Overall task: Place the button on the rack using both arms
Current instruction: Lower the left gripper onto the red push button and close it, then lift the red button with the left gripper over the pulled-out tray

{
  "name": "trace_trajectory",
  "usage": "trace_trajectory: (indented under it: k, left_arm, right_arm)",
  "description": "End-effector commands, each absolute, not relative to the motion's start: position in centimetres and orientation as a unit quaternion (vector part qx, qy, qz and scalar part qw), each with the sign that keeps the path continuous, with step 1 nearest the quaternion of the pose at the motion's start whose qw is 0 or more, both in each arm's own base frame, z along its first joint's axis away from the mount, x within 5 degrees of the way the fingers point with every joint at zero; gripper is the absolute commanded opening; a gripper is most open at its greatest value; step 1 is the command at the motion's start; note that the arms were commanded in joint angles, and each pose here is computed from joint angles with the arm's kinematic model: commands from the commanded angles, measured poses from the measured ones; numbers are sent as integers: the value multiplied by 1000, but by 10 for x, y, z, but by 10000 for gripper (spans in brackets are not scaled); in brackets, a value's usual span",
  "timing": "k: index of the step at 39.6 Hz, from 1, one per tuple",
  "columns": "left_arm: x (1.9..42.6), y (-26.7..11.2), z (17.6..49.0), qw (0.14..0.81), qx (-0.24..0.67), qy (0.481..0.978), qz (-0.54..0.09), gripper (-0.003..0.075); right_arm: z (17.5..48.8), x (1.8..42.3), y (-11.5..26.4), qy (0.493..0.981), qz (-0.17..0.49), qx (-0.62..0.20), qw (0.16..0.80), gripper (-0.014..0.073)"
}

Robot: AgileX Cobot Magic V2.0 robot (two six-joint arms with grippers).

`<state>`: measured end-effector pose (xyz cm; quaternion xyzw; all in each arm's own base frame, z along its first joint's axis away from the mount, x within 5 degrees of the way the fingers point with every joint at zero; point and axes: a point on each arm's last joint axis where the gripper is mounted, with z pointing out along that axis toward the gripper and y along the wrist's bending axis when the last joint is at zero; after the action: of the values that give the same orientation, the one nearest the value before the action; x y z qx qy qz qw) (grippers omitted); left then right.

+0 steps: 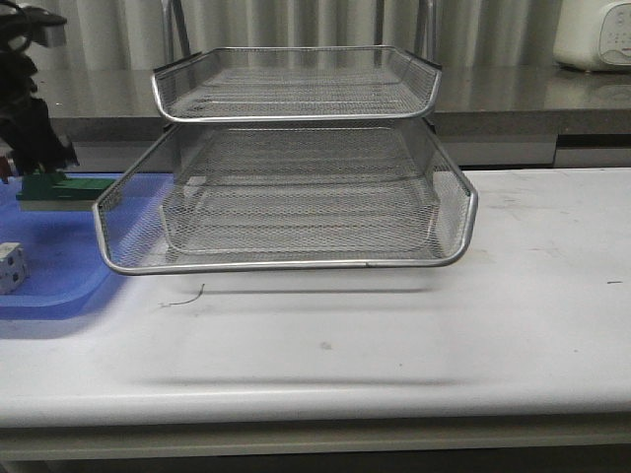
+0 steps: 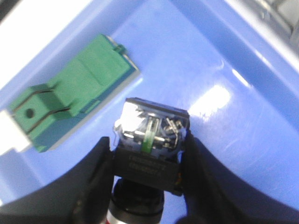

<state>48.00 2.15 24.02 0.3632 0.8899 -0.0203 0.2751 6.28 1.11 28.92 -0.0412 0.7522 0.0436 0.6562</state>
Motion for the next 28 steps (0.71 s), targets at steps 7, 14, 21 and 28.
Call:
trace_trajectory:
  k: [7,14,21,28]
  left_arm:
    - [446,23,343,378,247,891,-46,55]
    - [419,18,381,389,203,896,-70,55]
    - [387,11,415,387,193,897,-92,55]
    - [362,-7,432,368,214,895,-137,55]
  right_arm:
    - [303,64,9,724,34,-30,688,-60]
    - [303,64,9,724,34,-30,688,-60]
    - [303,64,9,724,34,-30,688,-60]
    - [303,64,9,724,34,-30,688,-60]
